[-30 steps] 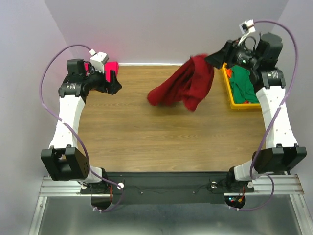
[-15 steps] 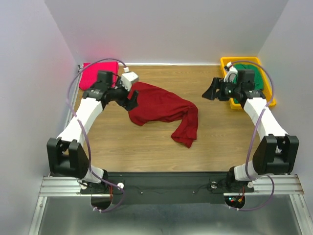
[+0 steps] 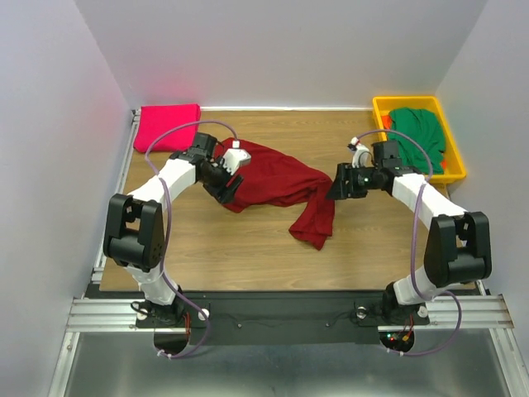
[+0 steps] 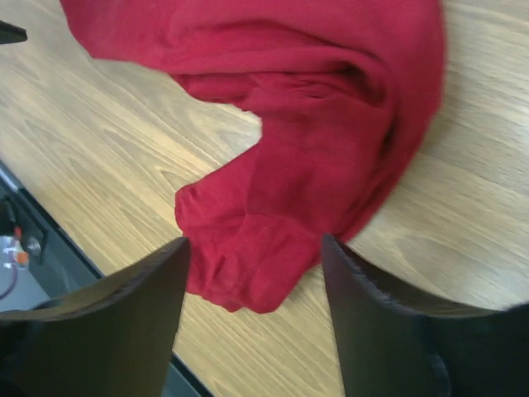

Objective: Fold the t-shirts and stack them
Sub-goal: Move the tshirt to the center of the board, then flatten the tshirt out

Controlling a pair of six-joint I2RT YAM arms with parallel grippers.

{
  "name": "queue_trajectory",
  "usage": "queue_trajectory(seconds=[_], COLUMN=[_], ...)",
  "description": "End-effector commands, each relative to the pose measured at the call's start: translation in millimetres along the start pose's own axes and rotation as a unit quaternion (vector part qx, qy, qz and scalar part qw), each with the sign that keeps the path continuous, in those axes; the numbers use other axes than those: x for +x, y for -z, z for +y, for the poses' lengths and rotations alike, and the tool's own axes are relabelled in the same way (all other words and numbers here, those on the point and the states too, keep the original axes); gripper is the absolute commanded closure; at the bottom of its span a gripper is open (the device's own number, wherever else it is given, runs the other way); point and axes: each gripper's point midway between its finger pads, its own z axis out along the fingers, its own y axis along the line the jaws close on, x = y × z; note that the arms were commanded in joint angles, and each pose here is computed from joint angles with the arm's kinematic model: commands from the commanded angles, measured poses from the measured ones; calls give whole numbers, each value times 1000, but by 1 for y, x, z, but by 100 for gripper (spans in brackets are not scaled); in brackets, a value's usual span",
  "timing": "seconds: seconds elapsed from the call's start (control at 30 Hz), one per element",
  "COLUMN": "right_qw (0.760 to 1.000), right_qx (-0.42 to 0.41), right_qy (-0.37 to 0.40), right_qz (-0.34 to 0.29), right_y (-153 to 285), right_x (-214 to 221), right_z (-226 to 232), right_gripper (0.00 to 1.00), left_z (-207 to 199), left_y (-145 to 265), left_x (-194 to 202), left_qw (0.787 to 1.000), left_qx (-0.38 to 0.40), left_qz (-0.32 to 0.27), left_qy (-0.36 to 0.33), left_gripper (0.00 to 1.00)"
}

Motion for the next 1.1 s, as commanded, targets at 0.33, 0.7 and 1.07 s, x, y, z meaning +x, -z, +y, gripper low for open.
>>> queue_trajectory(seconds=[0.33, 0.7, 1.07], right_qw=[998, 995, 987], right_qx=[54, 83, 147], right_qy=[-25, -49, -46], right_qz=[-36, -39, -41], right_y=[-33, -53, -55], right_x=[-48, -61, -63], right_z=[5, -8, -34], right_gripper=[37, 28, 82], left_z=[-27, -43, -53], left_y=[3, -5, -24], left_x=[30, 24, 22], left_qw=[999, 998, 997], left_qx=[-6, 11, 23], left_qz=[37, 36, 45], left_qy=[-34, -47, -55], left_gripper=[27, 30, 30])
